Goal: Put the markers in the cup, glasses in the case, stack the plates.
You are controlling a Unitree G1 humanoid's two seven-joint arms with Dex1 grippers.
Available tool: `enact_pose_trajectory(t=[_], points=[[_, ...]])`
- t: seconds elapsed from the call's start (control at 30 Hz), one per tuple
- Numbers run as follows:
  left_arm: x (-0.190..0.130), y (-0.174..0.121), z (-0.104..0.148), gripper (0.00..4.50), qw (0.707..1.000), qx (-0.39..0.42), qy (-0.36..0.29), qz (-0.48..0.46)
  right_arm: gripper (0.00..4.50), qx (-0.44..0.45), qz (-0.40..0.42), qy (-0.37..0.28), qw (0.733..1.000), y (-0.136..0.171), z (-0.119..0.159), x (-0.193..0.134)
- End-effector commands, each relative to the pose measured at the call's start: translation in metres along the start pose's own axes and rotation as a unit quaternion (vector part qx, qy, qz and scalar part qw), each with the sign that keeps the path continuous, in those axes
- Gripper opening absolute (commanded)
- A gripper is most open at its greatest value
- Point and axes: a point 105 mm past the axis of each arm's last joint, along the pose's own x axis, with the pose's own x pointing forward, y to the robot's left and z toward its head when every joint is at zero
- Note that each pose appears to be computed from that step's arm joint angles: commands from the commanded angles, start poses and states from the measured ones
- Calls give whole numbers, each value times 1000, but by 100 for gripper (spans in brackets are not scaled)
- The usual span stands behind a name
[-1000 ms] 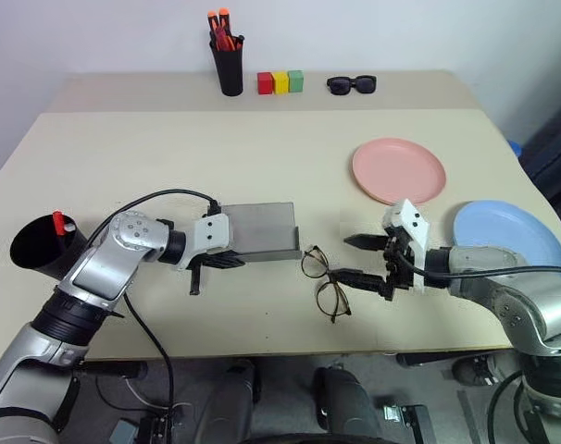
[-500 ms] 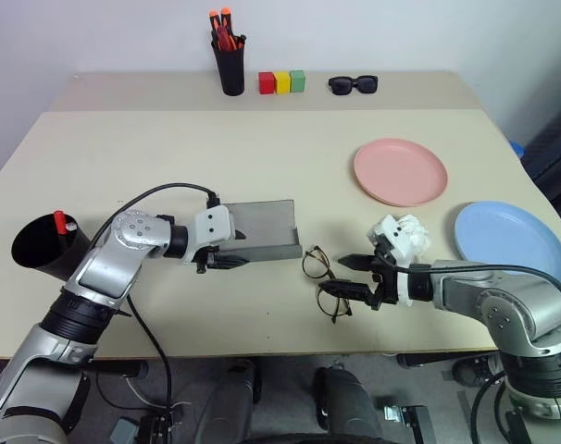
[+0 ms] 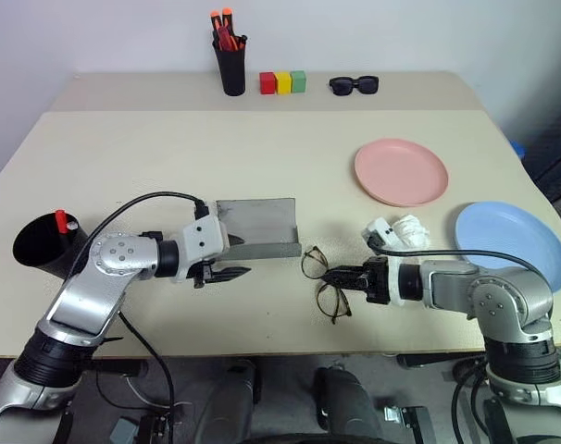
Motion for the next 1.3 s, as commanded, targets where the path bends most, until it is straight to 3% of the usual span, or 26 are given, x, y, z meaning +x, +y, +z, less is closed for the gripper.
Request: enact_pose_trajectory(t=[0.03,0.3,0.5,0.83,1.0,1.3], points=[[-9,0,10,273,1000,12,-10,17,7,-10,-2,-2,1000,2,5,-4],[-28,-19,30,273,990,-83,-93,59,7,-145,-29,-15,989,10,41,-16],[-35,-46,-1,273,980,-157,-70,105,7,-316,0,-34,948,34,84,-16],[-44,-46,-19,273,955,-206,-86,197,7,-426,107,-53,897,68,137,69],[-51,-50,-21,273,952,-201,-82,218,7,-414,121,-34,901,59,143,97],[-59,-50,-25,273,944,-202,-73,252,7,-393,176,16,902,55,120,98]])
